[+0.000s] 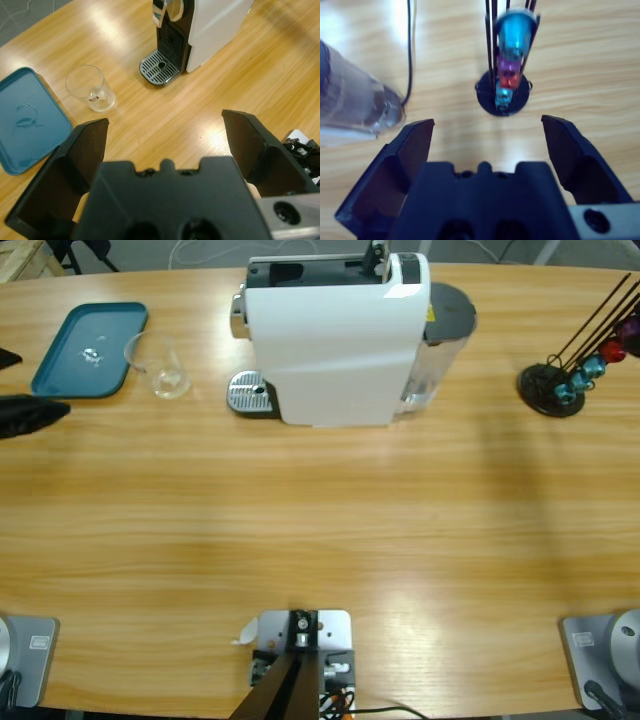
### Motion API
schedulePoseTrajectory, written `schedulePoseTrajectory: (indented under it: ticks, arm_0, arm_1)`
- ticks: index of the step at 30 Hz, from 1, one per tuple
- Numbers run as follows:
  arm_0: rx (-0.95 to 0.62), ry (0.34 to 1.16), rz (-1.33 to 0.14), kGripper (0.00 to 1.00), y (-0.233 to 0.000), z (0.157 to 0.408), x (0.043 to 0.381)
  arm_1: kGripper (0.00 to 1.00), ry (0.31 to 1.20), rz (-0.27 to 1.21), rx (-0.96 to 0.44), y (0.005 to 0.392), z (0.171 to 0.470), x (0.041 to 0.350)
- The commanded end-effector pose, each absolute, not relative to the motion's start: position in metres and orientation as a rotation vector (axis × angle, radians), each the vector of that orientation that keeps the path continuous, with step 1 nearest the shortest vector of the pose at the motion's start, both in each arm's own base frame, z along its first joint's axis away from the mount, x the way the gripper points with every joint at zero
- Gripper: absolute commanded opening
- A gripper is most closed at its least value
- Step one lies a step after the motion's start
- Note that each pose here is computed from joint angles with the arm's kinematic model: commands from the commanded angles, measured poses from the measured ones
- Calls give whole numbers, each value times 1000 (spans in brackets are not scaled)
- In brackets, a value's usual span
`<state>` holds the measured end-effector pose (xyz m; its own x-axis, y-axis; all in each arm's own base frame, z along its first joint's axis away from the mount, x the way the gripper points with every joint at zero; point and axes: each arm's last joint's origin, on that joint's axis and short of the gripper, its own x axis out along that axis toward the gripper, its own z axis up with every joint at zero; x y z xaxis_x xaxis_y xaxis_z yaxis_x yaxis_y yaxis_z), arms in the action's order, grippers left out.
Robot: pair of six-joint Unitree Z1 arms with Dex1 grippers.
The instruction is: Pour coffee
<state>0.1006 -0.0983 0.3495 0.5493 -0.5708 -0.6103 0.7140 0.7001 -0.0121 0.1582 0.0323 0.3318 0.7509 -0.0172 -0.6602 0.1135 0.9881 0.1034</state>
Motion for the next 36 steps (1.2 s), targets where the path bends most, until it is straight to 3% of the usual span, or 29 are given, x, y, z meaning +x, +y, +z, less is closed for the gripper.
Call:
schedulePoseTrajectory:
  ticks: [1, 3, 7, 27, 31, 36]
  arm_0:
    - [241, 653, -790, 941, -100, 335, 99]
    - [239, 653, -790, 941, -99, 334, 98]
    - [238, 659, -797, 941, -101, 332, 100]
    - [238, 669, -807, 941, -103, 331, 101]
    - [238, 672, -808, 941, -103, 330, 101]
    - [237, 672, -807, 941, -103, 330, 101]
  arm_1:
    - [840, 720, -107, 155, 28, 316, 168]
    - [828, 706, -125, 164, 25, 317, 168]
    - [678, 690, -163, 175, 19, 316, 170]
    - [678, 679, -175, 164, 19, 315, 201]
    - [605, 669, -186, 163, 17, 318, 203]
    - [605, 663, -202, 153, 16, 319, 204]
